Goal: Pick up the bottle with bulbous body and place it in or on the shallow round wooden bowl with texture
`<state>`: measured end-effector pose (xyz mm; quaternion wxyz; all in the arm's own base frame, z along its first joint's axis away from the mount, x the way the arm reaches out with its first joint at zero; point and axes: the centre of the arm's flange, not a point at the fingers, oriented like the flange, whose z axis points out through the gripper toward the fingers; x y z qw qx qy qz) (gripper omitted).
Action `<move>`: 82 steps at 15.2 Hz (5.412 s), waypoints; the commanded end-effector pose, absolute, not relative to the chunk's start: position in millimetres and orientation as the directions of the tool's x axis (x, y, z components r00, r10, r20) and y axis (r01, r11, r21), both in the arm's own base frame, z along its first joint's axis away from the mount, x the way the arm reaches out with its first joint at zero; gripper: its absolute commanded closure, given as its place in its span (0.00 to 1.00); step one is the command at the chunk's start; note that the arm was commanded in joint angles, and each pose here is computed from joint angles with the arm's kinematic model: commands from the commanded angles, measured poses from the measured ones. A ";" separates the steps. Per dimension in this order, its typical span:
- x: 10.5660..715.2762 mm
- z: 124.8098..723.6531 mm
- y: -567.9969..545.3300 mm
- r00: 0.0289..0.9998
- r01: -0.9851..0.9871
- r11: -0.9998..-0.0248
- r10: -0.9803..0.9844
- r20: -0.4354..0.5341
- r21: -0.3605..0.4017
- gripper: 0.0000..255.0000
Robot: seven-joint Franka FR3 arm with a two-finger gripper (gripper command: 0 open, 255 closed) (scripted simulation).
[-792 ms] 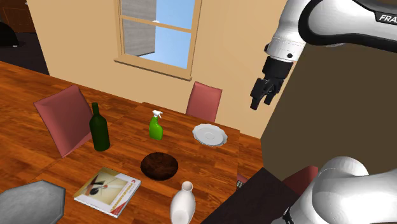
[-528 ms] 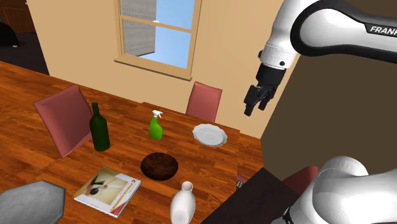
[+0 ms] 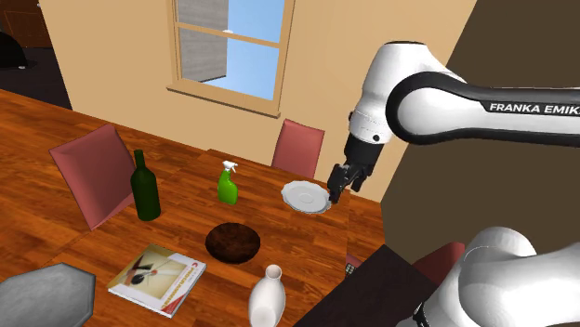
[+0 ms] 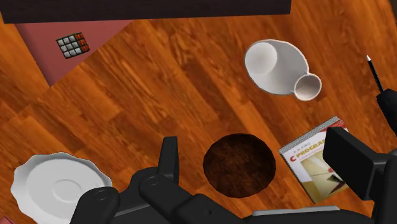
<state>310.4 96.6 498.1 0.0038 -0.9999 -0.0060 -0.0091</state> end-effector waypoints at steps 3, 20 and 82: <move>315.5 454.3 127.7 0.999 0.020 -1.000 0.020 0.026 -0.006 0.00; 338.5 275.3 246.7 0.997 0.056 -0.998 0.056 0.050 0.001 0.00; 512.7 415.6 215.9 0.997 0.056 -0.998 0.056 0.050 0.001 1.00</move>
